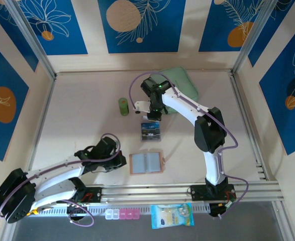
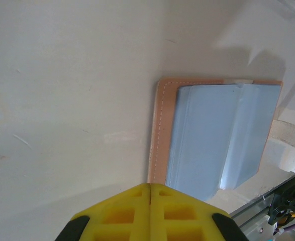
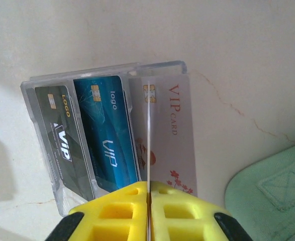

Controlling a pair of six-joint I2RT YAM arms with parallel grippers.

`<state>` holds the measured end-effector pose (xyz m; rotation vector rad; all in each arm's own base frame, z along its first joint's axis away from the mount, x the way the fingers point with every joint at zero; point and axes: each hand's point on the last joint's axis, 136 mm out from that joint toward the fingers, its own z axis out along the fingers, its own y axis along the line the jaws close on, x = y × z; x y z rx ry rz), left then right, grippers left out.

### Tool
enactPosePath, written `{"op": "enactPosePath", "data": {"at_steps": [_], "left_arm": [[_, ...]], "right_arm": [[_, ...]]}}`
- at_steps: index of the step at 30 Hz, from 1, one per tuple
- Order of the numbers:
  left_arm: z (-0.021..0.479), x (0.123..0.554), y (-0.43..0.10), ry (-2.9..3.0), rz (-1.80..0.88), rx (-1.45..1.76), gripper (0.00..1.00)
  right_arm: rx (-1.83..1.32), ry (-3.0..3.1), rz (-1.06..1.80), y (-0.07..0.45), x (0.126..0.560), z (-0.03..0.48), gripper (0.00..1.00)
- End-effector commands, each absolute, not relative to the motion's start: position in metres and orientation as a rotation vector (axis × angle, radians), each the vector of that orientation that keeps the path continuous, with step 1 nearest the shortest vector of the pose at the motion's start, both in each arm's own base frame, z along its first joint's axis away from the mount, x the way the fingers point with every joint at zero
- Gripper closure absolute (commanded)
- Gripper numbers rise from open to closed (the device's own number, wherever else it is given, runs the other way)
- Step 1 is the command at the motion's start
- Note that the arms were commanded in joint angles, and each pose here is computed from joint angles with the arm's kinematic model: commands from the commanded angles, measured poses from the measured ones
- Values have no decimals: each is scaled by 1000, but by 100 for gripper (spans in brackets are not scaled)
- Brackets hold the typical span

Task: Take the credit cards out of the card holder

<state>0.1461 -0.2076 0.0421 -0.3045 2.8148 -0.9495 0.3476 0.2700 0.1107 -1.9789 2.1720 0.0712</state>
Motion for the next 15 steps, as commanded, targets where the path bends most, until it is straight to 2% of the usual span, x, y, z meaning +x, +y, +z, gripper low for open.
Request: {"op": "enactPosePath", "data": {"at_steps": [1, 5, 11, 15], "left_arm": [[37, 145, -199, 2826, -919, -349, 96], [37, 145, -198, 2826, -919, -351, 96], [37, 146, -197, 2825, -917, -348, 96], [40, 150, -196, 2807, -921, -333, 88]], "right_arm": [[-1980, 2156, 114, 275, 349, 116, 86], [-1951, 2151, 78, 273, 354, 123, 76], [-1890, 2141, 28, 267, 359, 138, 74], [-1814, 2155, 33, 263, 357, 147, 66]]}}
